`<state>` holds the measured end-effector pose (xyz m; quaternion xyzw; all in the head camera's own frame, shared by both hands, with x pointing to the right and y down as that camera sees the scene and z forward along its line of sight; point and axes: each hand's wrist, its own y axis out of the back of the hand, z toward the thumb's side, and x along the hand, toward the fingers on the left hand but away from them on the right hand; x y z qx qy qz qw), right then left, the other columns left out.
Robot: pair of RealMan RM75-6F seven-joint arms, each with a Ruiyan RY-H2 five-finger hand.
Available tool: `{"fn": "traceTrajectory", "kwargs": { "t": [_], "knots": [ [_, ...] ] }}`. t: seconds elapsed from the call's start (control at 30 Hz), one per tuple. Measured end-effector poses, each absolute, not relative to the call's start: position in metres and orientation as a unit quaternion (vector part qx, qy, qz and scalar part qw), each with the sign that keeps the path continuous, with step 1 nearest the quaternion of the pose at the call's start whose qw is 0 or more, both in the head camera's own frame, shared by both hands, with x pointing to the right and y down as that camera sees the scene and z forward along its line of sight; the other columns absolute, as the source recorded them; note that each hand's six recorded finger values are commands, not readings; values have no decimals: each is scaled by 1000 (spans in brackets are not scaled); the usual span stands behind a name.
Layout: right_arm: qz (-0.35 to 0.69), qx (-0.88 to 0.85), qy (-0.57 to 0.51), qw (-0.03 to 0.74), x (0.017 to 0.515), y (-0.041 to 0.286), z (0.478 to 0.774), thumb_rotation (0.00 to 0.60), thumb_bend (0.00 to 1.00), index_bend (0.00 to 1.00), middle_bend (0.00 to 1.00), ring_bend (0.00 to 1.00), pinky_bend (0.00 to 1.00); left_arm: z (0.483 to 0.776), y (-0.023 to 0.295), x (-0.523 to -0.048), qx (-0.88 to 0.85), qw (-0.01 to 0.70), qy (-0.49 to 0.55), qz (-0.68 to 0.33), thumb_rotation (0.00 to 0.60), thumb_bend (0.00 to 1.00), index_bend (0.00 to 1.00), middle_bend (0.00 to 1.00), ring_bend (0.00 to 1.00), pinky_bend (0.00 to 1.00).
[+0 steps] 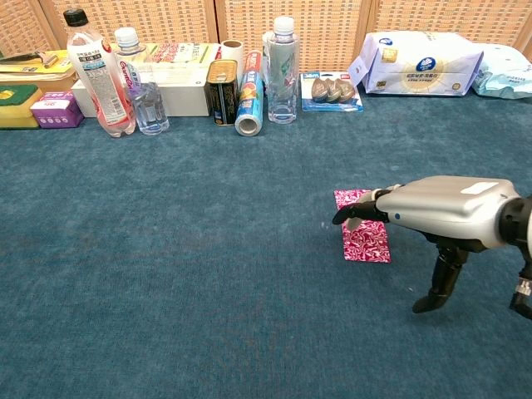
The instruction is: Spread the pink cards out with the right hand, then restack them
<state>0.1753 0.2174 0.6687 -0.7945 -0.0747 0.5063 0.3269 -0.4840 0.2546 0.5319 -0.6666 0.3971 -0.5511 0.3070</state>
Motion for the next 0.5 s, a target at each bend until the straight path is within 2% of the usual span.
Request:
{"fn": "traceTrajectory", "kwargs": {
  "t": [0.5],
  "knots": [
    [532,-784,-73,311,190,214,680,600,0,93,194,43,9,533,255,-482,-670,305,394,-551,600,47,0,0,0,0]
  ]
}}
